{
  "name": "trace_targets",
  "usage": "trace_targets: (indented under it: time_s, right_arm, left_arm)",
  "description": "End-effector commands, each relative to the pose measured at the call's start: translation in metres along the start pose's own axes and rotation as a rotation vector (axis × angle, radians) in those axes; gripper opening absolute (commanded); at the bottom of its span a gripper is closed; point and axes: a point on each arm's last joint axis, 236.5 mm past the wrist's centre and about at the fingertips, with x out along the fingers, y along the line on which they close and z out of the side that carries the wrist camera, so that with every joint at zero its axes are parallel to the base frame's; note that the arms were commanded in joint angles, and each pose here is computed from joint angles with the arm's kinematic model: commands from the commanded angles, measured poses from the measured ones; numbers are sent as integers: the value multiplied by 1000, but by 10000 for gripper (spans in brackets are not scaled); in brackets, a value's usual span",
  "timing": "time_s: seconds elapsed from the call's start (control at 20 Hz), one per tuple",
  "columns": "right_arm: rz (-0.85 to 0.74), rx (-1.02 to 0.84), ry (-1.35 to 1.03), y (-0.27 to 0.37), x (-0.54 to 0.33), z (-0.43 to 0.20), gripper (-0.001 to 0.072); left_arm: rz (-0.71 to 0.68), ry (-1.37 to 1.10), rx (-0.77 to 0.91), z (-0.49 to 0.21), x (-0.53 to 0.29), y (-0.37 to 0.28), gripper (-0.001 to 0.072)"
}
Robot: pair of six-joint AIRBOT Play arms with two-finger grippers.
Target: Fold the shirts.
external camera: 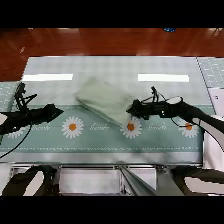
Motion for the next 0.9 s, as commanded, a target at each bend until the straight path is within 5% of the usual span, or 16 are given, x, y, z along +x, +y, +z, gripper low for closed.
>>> trace_targets:
  time_s: [0.0,0.45,0.85]
  right_arm:
    - [10,-263,77,62,-6,7,24]
    - [-148,-577,-277,205,-184,128,23]
    - [-290,-328,-498,142,-368,165,23]
  left_arm:
    - [1,-1,-1,0,0,1,18]
    - [-130,-44,-44,11,-2,-30,18]
    - [-132,-36,-42,9,-2,-31,18]
